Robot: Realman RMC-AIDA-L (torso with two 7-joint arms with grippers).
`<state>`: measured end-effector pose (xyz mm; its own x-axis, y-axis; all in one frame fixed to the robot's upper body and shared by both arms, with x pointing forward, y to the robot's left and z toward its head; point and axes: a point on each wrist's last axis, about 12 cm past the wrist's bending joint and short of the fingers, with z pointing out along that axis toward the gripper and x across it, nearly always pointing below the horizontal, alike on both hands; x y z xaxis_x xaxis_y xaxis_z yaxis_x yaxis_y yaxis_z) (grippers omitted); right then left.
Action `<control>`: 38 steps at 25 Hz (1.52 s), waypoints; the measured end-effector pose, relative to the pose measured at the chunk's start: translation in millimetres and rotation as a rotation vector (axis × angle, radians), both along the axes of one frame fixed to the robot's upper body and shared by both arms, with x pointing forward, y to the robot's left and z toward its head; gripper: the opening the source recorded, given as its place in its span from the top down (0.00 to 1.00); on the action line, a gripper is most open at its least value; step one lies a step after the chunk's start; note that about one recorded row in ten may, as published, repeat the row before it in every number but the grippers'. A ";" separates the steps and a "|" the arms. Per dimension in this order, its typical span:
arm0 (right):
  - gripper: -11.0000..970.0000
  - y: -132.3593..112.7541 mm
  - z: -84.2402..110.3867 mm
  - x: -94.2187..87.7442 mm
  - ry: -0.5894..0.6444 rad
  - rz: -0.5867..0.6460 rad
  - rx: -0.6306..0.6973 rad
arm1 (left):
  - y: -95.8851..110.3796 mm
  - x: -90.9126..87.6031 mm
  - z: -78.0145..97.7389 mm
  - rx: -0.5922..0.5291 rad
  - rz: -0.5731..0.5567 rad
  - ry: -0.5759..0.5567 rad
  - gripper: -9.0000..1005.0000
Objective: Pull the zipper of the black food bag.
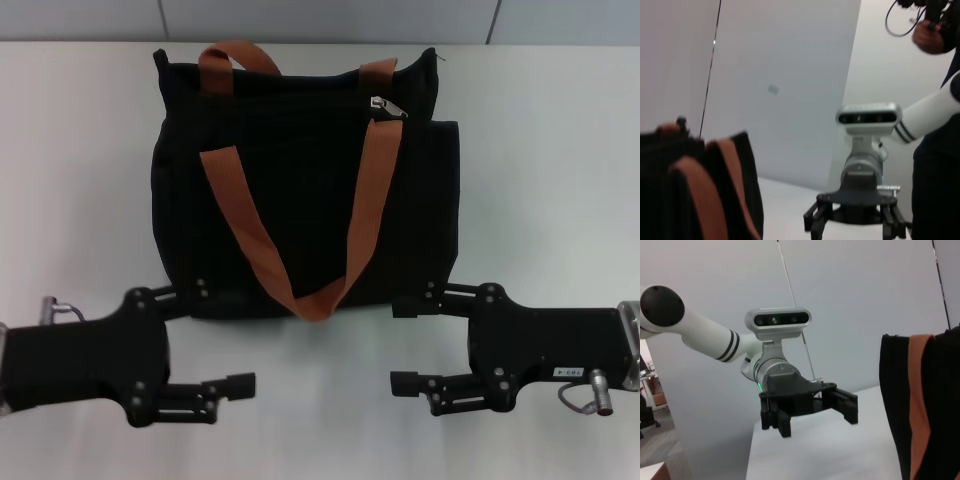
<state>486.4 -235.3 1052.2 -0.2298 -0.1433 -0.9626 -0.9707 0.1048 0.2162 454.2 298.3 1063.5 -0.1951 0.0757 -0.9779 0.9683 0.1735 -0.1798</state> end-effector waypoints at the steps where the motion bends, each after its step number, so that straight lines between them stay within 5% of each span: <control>1: 0.16 1.4 -2.5 -1.6 -0.002 0.003 -0.003 | -3.7 -0.8 -5.1 0.021 0.001 0.011 0.17; 38: 0.16 6.9 -7.8 -4.1 0.011 0.016 -0.010 | -11.3 -2.4 -13.3 0.068 -0.029 0.030 0.17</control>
